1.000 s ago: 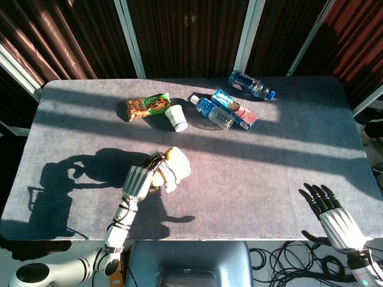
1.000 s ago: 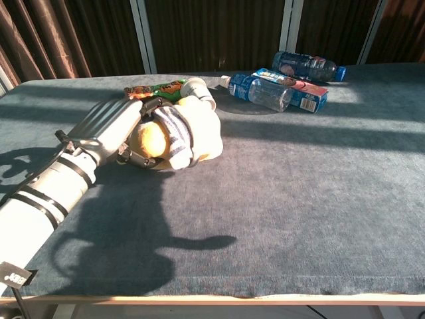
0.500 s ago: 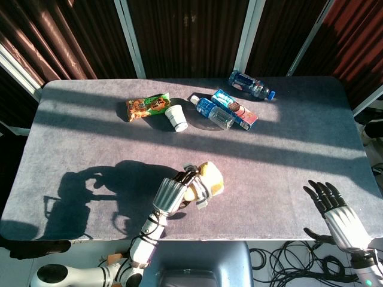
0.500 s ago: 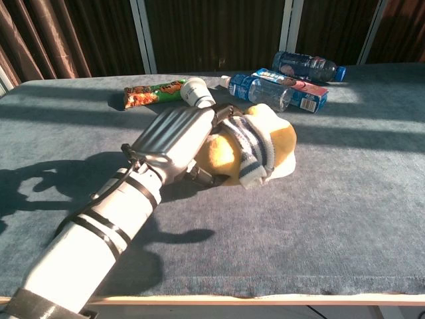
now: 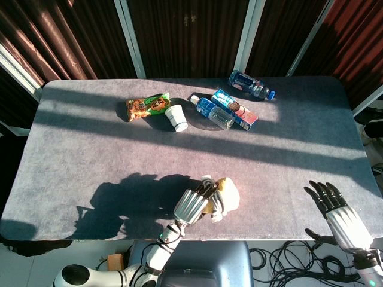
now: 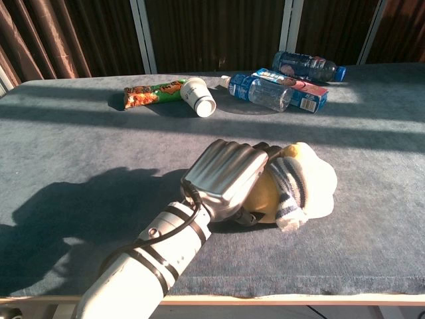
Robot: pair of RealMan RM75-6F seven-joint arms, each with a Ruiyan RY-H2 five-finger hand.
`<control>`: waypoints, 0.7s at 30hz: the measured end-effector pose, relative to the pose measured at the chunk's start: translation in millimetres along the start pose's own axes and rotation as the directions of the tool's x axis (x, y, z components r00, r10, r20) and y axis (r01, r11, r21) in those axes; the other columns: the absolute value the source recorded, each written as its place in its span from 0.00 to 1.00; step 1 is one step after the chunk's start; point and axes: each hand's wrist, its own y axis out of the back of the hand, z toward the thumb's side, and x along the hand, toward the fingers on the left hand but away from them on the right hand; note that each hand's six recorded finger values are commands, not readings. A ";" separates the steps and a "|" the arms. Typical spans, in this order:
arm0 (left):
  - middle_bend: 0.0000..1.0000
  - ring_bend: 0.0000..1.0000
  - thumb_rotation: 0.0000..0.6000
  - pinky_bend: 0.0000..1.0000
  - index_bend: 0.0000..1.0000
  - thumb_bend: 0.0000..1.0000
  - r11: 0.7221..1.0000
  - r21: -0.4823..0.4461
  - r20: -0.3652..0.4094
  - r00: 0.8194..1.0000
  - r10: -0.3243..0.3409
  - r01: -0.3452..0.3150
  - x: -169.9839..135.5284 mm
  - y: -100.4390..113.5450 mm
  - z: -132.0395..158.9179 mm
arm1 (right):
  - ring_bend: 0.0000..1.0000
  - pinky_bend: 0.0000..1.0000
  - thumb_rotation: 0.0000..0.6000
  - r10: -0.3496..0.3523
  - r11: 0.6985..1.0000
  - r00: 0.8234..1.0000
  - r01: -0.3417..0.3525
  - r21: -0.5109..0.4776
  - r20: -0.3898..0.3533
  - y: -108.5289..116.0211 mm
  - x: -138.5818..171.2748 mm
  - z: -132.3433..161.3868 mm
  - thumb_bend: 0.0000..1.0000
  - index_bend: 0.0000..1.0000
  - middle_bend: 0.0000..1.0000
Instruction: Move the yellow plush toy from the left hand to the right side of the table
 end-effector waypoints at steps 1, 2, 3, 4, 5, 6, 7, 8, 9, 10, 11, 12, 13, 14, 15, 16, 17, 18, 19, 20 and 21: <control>0.11 0.19 1.00 0.34 0.08 0.28 1.000 0.002 -0.001 1.000 -0.008 0.008 -0.3 -2.0 -0.5 | 0.00 0.00 1.00 0.002 1.000 1.000 -0.002 0.003 0.000 -0.6 -0.1 0.2 0.06 0.00 0.00; 0.02 0.08 1.00 0.27 0.02 0.28 1.000 -0.001 -0.004 1.000 -0.021 0.021 -0.4 -4.4 -1.2 | 0.00 0.00 1.00 0.005 1.000 1.000 -0.005 0.006 0.000 -1.3 -0.2 0.5 0.06 0.00 0.00; 0.00 0.01 1.00 0.25 0.00 0.28 1.000 -0.002 -0.008 1.000 -0.030 0.030 -0.5 -6.1 -1.7 | 0.00 0.00 1.00 0.009 1.000 1.000 -0.009 0.009 0.000 -2.2 -0.3 0.9 0.06 0.00 0.00; 0.00 0.00 1.00 0.25 0.00 0.28 0.999 0.000 -0.010 0.999 -0.037 0.037 -0.6 -7.4 -2.0 | 0.00 0.00 1.00 0.010 1.000 1.000 -0.010 0.011 -0.001 -2.5 -0.5 1.1 0.06 0.00 0.00; 0.00 0.00 1.00 0.24 0.00 0.28 0.999 0.004 -0.012 0.999 -0.039 0.039 -0.7 -7.7 -2.2 | 0.00 0.00 1.00 0.011 1.000 1.000 -0.011 0.012 0.000 -2.8 -0.5 1.3 0.06 0.00 0.00; 0.00 0.00 1.00 0.23 0.00 0.28 0.999 0.002 -0.014 0.999 -0.038 0.038 -0.8 -7.3 -2.2 | 0.00 0.00 1.00 0.012 1.000 1.000 -0.012 0.015 0.000 -3.2 -0.6 1.4 0.06 0.00 0.00; 0.00 0.00 1.00 0.23 0.00 0.28 0.999 -0.004 -0.015 0.999 -0.036 0.036 -1.0 -6.5 -2.4 | 0.00 0.00 1.00 0.013 1.000 1.000 -0.013 0.017 0.001 -3.5 -0.7 1.5 0.06 0.00 0.00; 0.00 0.00 1.00 0.23 0.00 0.28 0.999 -0.020 -0.016 0.999 -0.031 0.031 -1.4 -4.8 -2.5 | 0.00 0.00 1.00 0.014 1.000 1.000 -0.014 0.018 0.001 -3.8 -0.7 1.6 0.06 0.00 0.00; 0.00 0.00 1.00 0.22 0.00 0.28 0.999 -0.031 -0.017 0.999 -0.027 0.027 -1.9 -3.0 -2.5 | 0.00 0.00 1.00 0.015 1.000 1.000 -0.015 0.020 0.002 -4.2 -0.7 1.7 0.06 0.00 0.00; 0.00 0.00 1.00 0.22 0.00 0.28 0.999 -0.038 -0.017 1.000 -0.023 0.022 -2.5 -0.9 -2.9 | 0.00 0.00 1.00 0.015 1.000 1.000 -0.015 0.022 0.002 -4.4 -0.6 1.9 0.06 0.00 0.00; 0.00 0.00 1.00 0.22 0.00 0.28 0.999 -0.041 -0.018 1.000 -0.017 0.016 -3.3 2.2 -4.3 | 0.00 0.00 1.00 0.016 1.000 1.000 -0.016 0.023 0.002 -4.6 -0.6 2.0 0.06 0.00 0.00; 0.00 0.00 1.00 0.22 0.00 0.28 0.999 -0.041 -0.019 1.000 -0.012 0.011 -3.9 4.8 -5.9 | 0.00 0.00 1.00 0.016 1.000 1.000 -0.016 0.023 0.000 -4.8 -0.4 2.5 0.06 0.00 0.00; 0.00 0.00 1.00 0.22 0.00 0.28 0.999 -0.038 -0.021 1.000 -0.007 0.007 -5.0 8.3 -8.7 | 0.00 0.00 1.00 0.016 1.000 1.000 -0.016 0.024 -0.001 -4.9 -0.3 2.7 0.06 0.00 0.00; 0.00 0.00 1.00 0.22 0.00 0.28 0.999 -0.037 -0.023 1.000 -0.004 0.003 -5.9 11.1 -11.1 | 0.00 0.00 1.00 0.016 1.000 1.000 -0.016 0.024 -0.003 -5.1 -0.2 3.0 0.06 0.00 0.00; 0.00 0.00 1.00 0.22 0.00 0.28 0.999 -0.035 -0.025 1.000 -0.001 0.000 -7.1 14.0 -14.0 | 0.00 0.00 1.00 0.016 1.000 1.000 -0.016 0.025 -0.003 -5.4 -0.1 3.2 0.06 0.00 0.00; 0.00 0.00 1.00 0.22 0.00 0.28 0.999 -0.033 -0.026 1.000 0.001 -0.002 -8.5 17.0 -17.4 | 0.00 0.00 1.00 0.017 1.000 1.000 -0.017 0.026 -0.003 -5.6 0.0 3.2 0.06 0.00 0.00; 0.00 0.00 1.00 0.22 0.00 0.28 1.000 -0.030 -0.030 1.000 0.003 -0.004 -10.8 21.0 -22.7 | 0.00 0.00 1.00 0.017 0.999 1.000 -0.017 0.028 -0.003 -5.7 0.1 3.2 0.06 0.00 0.00; 0.00 0.00 1.00 0.22 0.00 0.28 1.000 -0.027 -0.033 0.999 0.003 -0.003 -12.8 23.9 -26.9 | 0.00 0.00 1.00 0.017 0.999 1.000 -0.017 0.030 -0.003 -6.1 -0.1 3.4 0.06 0.00 0.00; 0.00 0.00 1.00 0.22 0.00 0.28 1.000 -0.025 -0.037 0.999 0.001 -0.002 -15.2 26.8 -31.3 | 0.00 0.00 1.00 0.018 0.999 1.000 -0.018 0.031 -0.003 -6.4 -0.2 3.5 0.06 0.00 0.00; 0.00 0.00 1.00 0.22 0.00 0.28 1.000 -0.022 -0.043 0.999 -0.002 0.002 -18.8 30.9 -37.6 | 0.00 0.00 1.00 0.019 0.999 1.000 -0.019 0.032 -0.003 -6.6 -0.3 3.5 0.06 0.00 0.00; 0.00 0.00 1.00 0.22 0.00 0.28 1.000 -0.021 -0.047 0.999 -0.006 0.005 -21.9 34.2 -42.8 | 0.00 0.00 1.00 0.021 0.999 1.000 -0.021 0.034 -0.002 -7.1 -0.4 3.5 0.06 0.00 0.00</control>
